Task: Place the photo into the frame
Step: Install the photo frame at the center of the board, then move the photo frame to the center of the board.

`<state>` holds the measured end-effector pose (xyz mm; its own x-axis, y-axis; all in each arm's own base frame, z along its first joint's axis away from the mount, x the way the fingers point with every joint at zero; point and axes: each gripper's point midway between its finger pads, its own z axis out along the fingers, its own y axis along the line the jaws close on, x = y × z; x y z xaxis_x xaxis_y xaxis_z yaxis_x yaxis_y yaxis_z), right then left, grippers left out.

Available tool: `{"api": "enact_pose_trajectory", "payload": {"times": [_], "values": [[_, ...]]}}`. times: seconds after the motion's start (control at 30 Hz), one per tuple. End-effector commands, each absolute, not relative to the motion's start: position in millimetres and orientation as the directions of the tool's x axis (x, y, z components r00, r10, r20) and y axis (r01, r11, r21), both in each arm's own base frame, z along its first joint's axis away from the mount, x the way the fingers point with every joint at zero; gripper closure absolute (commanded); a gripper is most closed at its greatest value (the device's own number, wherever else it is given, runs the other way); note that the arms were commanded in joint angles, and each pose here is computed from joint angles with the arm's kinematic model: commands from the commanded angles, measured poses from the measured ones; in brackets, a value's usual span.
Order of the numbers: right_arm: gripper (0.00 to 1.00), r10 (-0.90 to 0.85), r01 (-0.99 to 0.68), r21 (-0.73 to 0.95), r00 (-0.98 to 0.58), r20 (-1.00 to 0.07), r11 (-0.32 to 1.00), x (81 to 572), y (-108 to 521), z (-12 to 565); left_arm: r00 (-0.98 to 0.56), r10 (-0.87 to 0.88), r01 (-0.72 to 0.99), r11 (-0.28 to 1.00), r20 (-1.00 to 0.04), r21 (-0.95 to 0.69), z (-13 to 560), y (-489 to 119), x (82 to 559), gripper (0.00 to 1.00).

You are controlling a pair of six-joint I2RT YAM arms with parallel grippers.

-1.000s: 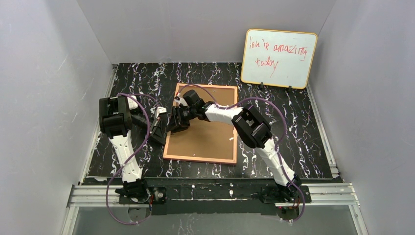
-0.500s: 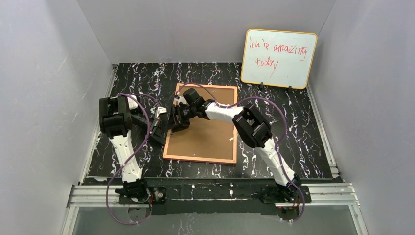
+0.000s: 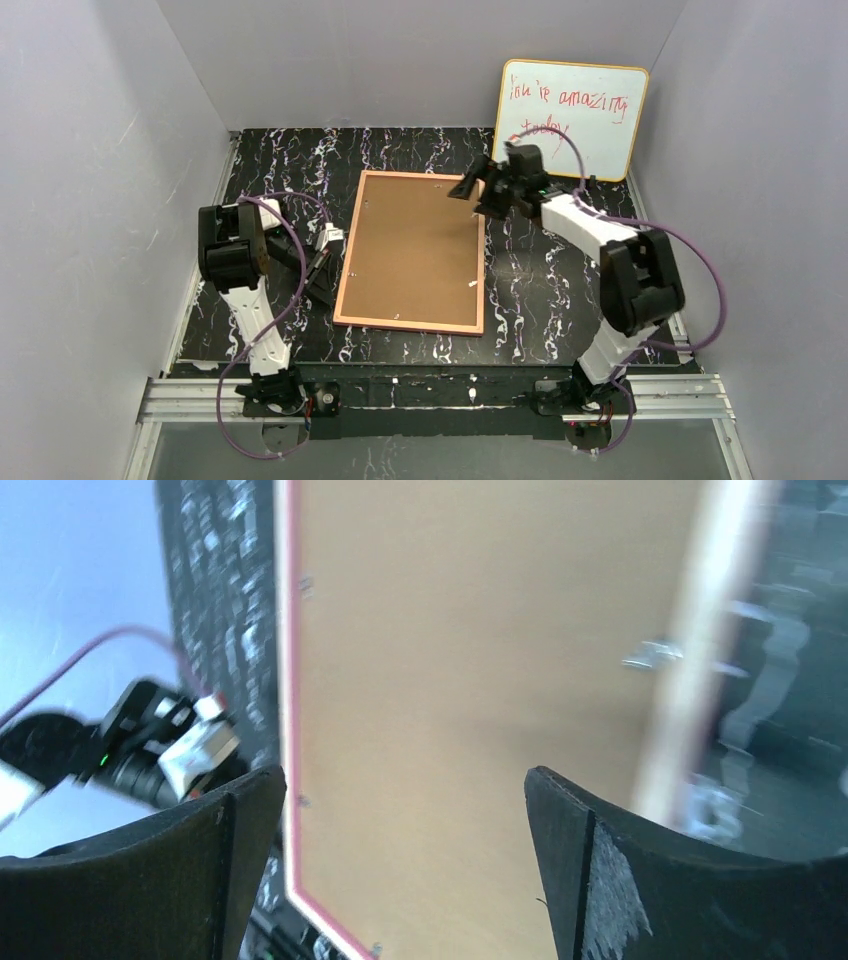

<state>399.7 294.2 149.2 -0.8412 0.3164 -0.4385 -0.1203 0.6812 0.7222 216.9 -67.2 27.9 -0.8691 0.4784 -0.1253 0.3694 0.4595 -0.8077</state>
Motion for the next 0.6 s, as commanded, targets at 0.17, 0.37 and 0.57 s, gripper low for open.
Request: {"api": "enact_pose_trajectory", "payload": {"times": [0.17,0.37,0.57], "values": [[0.01,0.406,0.068,0.62,-0.809,-0.424,0.782,389.8,205.4,79.7,-0.792,0.582,0.499,0.446,-0.182,-0.743,25.9,-88.3,200.2,0.92],[0.01,0.377,0.058,0.671,-0.861,-0.34,0.739,393.1,225.6,61.9,-0.701,0.688,0.581,0.399,-0.187,-0.709,28.3,-108.2,184.3,0.91],[0.03,0.422,0.053,0.621,-0.779,-0.464,0.782,420.1,210.5,93.2,-0.646,0.732,0.644,0.371,-0.217,-0.669,47.9,-96.3,204.2,0.86]]}}
